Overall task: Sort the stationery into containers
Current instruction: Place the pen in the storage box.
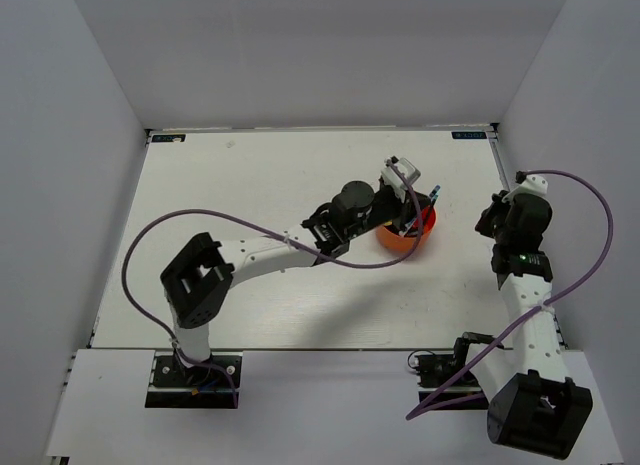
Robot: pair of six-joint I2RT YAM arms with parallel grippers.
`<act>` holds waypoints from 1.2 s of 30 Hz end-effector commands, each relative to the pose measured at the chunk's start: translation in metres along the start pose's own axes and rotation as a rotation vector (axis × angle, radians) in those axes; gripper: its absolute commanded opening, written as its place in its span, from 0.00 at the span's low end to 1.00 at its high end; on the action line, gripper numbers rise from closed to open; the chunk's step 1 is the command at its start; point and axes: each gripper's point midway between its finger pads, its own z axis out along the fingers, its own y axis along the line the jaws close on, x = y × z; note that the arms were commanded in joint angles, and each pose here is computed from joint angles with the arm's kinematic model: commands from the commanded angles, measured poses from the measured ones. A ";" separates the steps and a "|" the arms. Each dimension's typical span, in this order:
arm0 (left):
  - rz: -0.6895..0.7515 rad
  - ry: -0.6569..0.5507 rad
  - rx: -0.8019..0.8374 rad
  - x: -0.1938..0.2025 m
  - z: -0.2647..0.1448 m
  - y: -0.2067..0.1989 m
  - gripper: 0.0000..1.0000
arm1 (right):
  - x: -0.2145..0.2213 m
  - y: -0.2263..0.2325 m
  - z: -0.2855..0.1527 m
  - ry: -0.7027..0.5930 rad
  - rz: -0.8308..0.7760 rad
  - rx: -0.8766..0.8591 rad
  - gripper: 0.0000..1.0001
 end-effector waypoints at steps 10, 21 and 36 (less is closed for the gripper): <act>-0.156 -0.274 0.076 -0.055 0.059 0.011 0.00 | -0.013 -0.003 -0.003 -0.070 0.060 -0.025 0.00; -0.160 -0.257 0.046 -0.027 0.088 0.024 0.00 | -0.015 -0.010 -0.006 -0.086 0.103 -0.013 0.00; -0.074 -0.104 -0.003 0.039 0.114 0.041 0.00 | -0.013 -0.020 -0.005 -0.080 0.176 -0.012 0.00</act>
